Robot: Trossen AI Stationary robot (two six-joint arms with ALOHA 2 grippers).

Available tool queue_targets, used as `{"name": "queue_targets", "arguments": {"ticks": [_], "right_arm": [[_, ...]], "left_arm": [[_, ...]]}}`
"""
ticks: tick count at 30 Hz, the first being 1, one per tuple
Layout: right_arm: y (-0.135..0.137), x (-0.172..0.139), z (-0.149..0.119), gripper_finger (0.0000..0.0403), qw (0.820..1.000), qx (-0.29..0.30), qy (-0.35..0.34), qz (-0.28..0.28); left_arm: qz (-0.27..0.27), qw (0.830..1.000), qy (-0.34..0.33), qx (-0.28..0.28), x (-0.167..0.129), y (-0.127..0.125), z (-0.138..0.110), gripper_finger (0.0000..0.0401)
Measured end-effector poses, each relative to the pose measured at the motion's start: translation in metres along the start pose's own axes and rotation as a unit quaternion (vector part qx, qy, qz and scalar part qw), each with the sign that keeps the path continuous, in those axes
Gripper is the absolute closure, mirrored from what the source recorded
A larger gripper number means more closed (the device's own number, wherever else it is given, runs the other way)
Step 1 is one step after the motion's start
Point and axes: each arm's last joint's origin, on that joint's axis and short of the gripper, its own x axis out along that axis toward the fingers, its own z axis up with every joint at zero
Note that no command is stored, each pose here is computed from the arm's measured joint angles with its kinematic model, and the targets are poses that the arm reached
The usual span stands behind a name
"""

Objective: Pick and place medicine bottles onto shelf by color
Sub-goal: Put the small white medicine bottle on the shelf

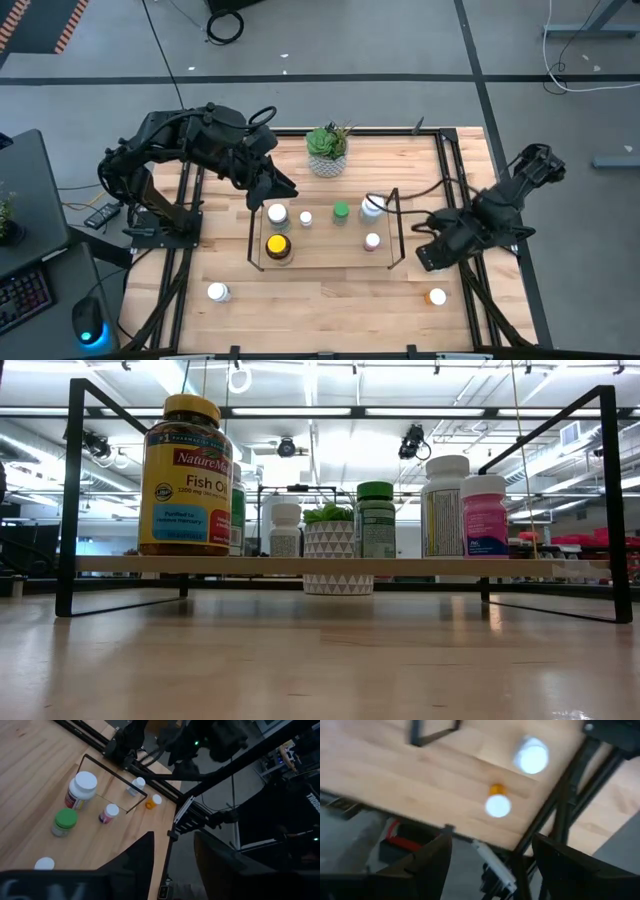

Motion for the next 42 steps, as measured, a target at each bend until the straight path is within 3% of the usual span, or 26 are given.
{"name": "queue_targets", "arguments": {"ticks": [11, 19, 27, 42], "right_arm": [[-0.020, 0.065, -0.005, 0.0121, 0.991, 0.042, -0.038, -0.123], [-0.038, 0.101, 0.006, 0.0121, 0.993, 0.077, -0.059, -0.060], [-0.069, 0.125, 0.027, 0.0121, 0.991, 0.116, -0.042, -0.054], [-0.067, 0.150, 0.044, 0.0121, 0.988, 0.146, -0.043, 0.001]], "left_arm": [[0.000, 1.000, 0.000, 0.000, 0.000, 0.000, 0.000, 0.0257], [-0.001, 1.000, -0.001, 0.000, 0.000, 0.000, 0.000, 0.0251], [-0.001, 1.000, -0.001, 0.001, 0.000, 0.000, 0.000, 0.0261], [-0.001, 1.000, -0.001, 0.001, 0.000, 0.000, 0.000, 0.0253]]}}
